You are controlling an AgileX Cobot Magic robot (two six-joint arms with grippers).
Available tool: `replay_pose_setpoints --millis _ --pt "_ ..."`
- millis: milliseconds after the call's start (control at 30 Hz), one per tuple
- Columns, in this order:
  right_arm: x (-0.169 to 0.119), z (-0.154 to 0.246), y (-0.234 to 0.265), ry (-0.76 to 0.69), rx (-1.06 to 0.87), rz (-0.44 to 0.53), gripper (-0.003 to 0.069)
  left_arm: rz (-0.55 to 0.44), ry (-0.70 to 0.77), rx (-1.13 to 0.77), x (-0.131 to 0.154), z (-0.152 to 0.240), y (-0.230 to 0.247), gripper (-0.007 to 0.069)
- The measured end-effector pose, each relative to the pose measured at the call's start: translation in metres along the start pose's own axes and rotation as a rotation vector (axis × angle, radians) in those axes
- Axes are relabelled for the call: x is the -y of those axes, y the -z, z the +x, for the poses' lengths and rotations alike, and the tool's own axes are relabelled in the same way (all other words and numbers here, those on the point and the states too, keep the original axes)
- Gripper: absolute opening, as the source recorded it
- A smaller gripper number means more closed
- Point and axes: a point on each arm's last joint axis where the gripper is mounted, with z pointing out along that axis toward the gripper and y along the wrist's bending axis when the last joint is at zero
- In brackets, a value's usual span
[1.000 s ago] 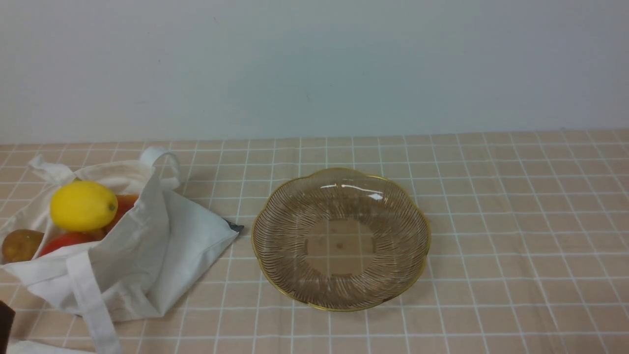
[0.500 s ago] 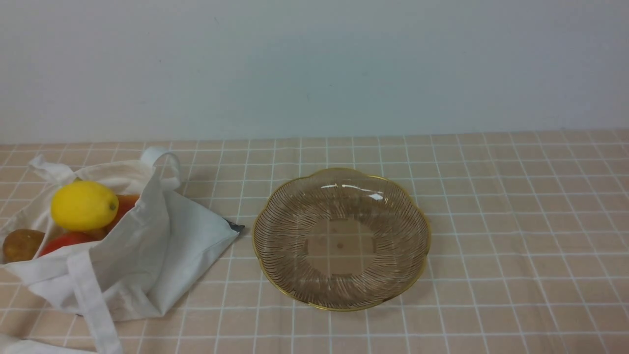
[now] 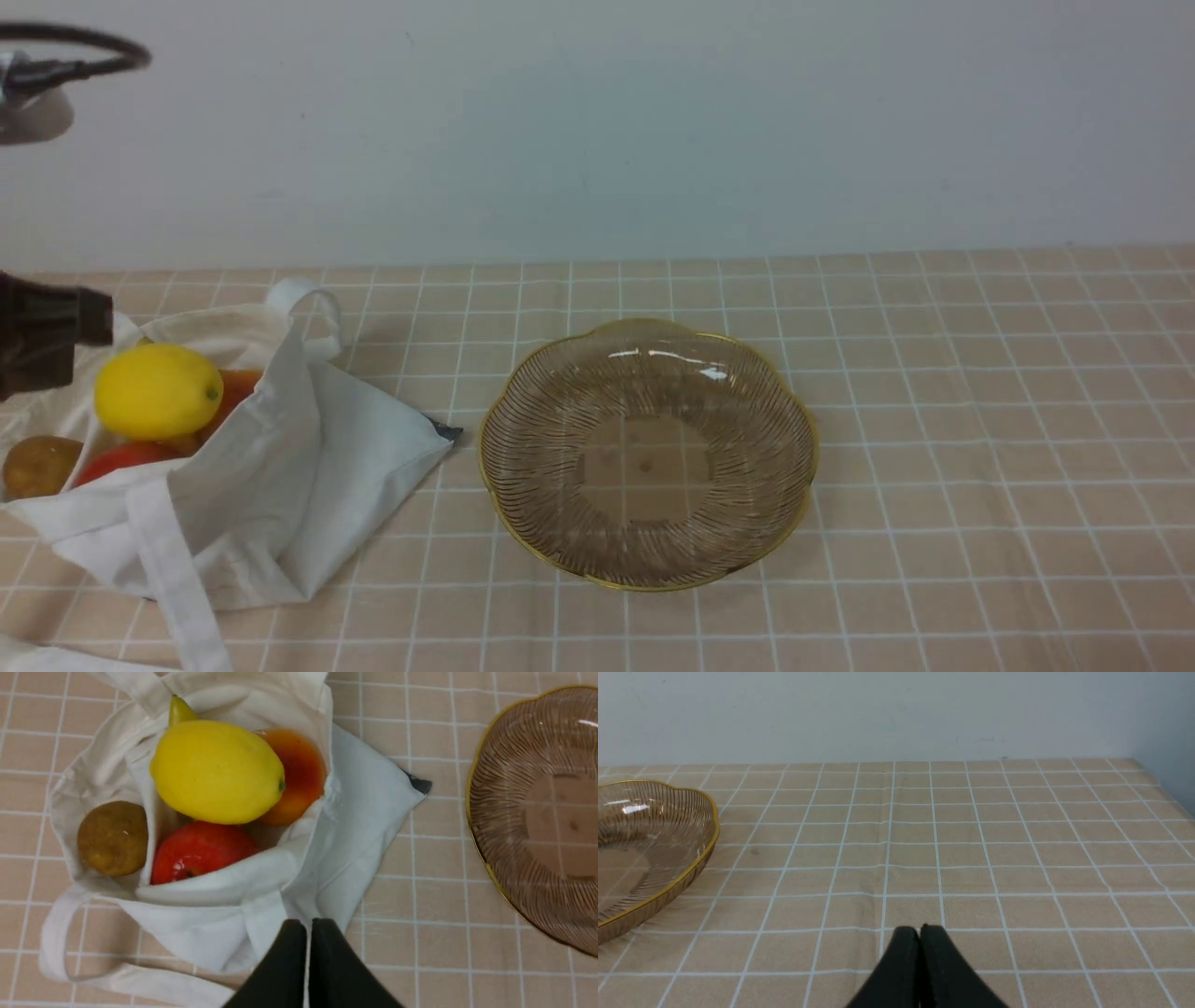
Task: Take the fruit out of the bag on the brown coffee tablecloth and place them on the plate.
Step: 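Reach into the bag and grasp the lemon with the left gripper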
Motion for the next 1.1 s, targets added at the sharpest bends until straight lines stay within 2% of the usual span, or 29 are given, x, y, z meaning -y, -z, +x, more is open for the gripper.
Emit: replay_pose_setpoints --millis 200,333,433,467,567,600,633,667,700,767,1100 --pt "0.000 0.000 0.000 0.000 0.000 0.000 -0.0014 -0.047 0.048 -0.067 -0.013 -0.032 -0.036 -0.0002" --pt "0.000 0.000 0.000 0.000 0.000 0.000 -0.0014 -0.044 0.001 -0.139 -0.014 -0.040 -0.067 0.0056" --pt "0.000 0.000 0.000 0.000 0.000 0.000 -0.0014 -0.039 -0.050 -0.157 -0.016 -0.044 -0.090 0.0176" --pt "0.000 0.000 0.000 0.000 0.000 0.000 -0.0014 -0.040 -0.062 -0.156 -0.016 -0.045 -0.096 0.0258" --pt "0.000 0.000 0.000 0.000 0.000 0.000 -0.0014 -0.045 -0.081 -0.150 -0.018 -0.048 -0.110 0.0412" --pt "0.000 0.000 0.000 0.000 0.000 0.000 -0.0014 -0.048 -0.085 -0.151 -0.019 -0.049 -0.119 0.0528" --pt "0.000 0.000 0.000 0.000 0.000 0.000 -0.0014 -0.048 -0.085 -0.151 -0.019 -0.049 -0.121 0.0542" --pt "0.000 0.000 0.000 0.000 0.000 0.000 -0.0014 -0.053 -0.088 -0.153 -0.020 -0.050 -0.130 0.0625" --pt "0.000 0.000 0.000 0.000 0.000 0.000 -0.0014 -0.055 -0.090 -0.156 -0.021 -0.050 -0.134 0.0652" --pt "0.000 0.000 0.000 0.000 0.000 0.000 -0.0014 -0.065 -0.104 -0.172 -0.023 -0.049 -0.144 0.0679" --pt "0.000 0.000 0.000 0.000 0.000 0.000 -0.0014 -0.113 -0.157 -0.253 -0.031 -0.042 -0.174 0.0683"
